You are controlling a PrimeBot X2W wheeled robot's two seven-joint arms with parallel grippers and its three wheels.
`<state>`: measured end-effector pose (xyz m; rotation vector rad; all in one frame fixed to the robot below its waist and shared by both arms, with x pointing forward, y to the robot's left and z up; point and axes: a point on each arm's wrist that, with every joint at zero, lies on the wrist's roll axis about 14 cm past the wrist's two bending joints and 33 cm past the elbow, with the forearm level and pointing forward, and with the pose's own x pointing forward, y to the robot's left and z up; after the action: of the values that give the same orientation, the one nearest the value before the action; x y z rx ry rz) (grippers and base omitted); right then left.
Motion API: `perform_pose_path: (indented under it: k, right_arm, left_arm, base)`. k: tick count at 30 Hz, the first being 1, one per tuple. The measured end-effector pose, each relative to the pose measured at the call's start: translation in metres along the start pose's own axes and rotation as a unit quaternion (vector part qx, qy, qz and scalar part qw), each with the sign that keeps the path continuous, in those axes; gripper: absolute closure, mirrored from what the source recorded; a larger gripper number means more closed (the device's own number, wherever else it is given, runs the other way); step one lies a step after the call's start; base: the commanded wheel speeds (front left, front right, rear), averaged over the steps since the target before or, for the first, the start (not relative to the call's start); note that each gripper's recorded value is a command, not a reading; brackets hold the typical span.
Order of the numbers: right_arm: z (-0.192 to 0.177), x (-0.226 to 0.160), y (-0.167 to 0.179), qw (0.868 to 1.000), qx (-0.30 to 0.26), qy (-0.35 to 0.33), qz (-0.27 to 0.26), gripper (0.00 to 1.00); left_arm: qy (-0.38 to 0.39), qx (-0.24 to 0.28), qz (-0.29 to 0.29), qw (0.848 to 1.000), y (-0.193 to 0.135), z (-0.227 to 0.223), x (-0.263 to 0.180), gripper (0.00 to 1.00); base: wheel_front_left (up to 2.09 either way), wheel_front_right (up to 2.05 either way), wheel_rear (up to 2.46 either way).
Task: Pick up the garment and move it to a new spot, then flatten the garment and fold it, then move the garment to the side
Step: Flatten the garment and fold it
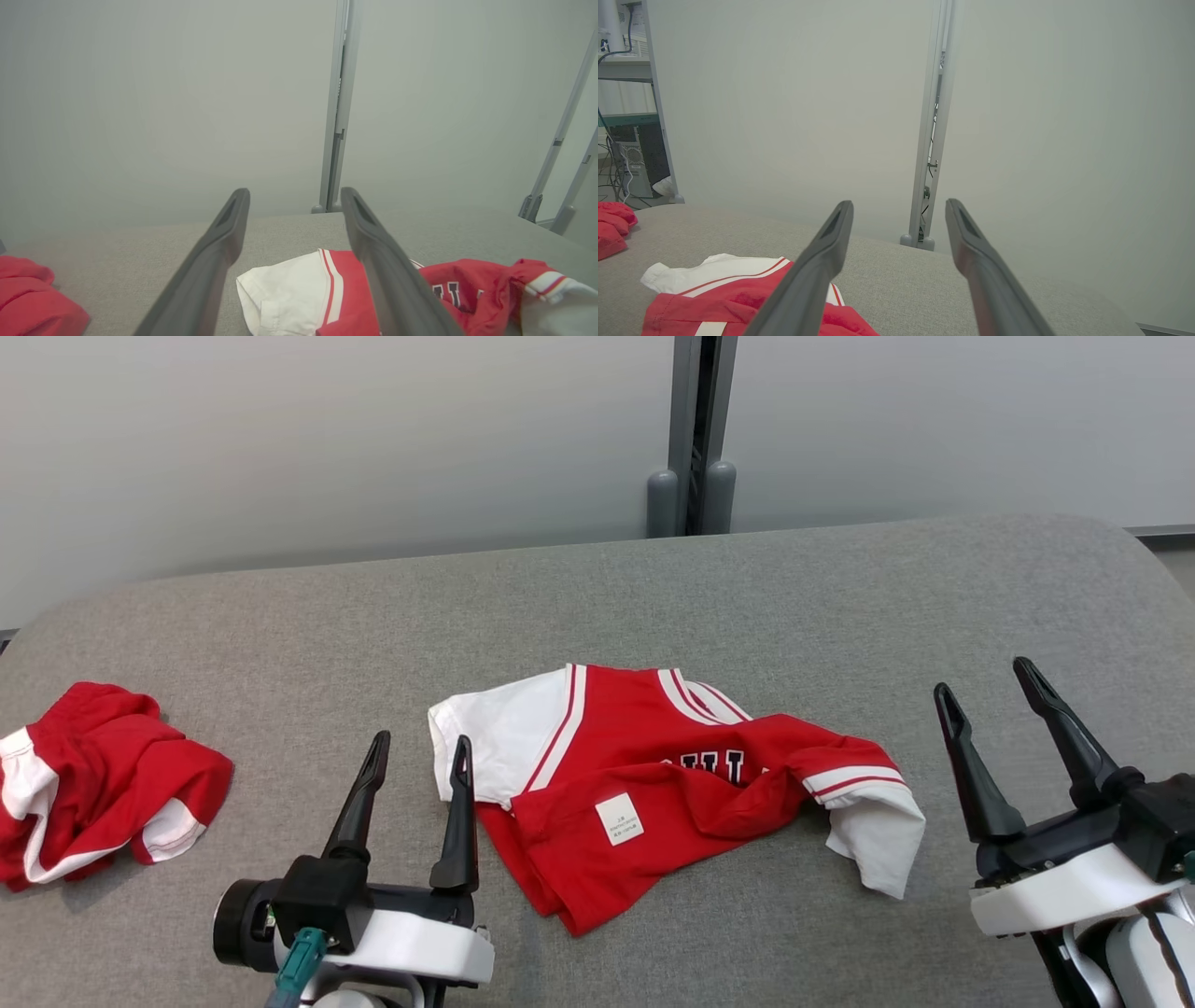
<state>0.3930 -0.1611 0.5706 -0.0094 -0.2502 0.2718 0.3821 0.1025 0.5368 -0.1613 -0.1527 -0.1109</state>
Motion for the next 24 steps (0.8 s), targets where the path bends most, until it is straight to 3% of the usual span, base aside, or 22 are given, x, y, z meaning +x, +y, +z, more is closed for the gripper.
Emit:
perform_pose_path:
  k: [9,14,17,21,24]
  right_arm:
    - [-0.031,0.031,0.017,0.997,-0.01,0.053,0.055,0.0]
    - [-0.058,0.07,0.04,0.988,0.028,0.117,0.1,0.0]
    - [-0.084,0.088,0.047,0.976,0.011,0.176,0.13,0.0]
    - [-0.114,0.109,0.07,0.954,0.039,0.246,0.167,0.0]
    - [-0.134,0.122,0.077,0.937,0.019,0.288,0.195,0.0]
  left_arm:
    - [0.015,0.002,0.007,1.0,0.007,-0.011,0.0,0.0]
    - [0.029,0.003,0.015,0.999,0.013,-0.02,0.001,0.0]
    - [0.04,0.005,0.023,0.999,0.019,-0.027,0.001,0.0]
    - [0.05,0.008,0.049,0.998,0.034,-0.033,0.0,0.0]
    - [0.058,0.011,0.064,0.996,0.044,-0.037,-0.001,0.0]
  base:
    - [0.0,0.0,0.0]
    - [0.0,0.0,0.0]
    - [0.0,0.0,0.0]
    - [0.0,0.0,0.0]
    - [0.0,0.0,0.0]
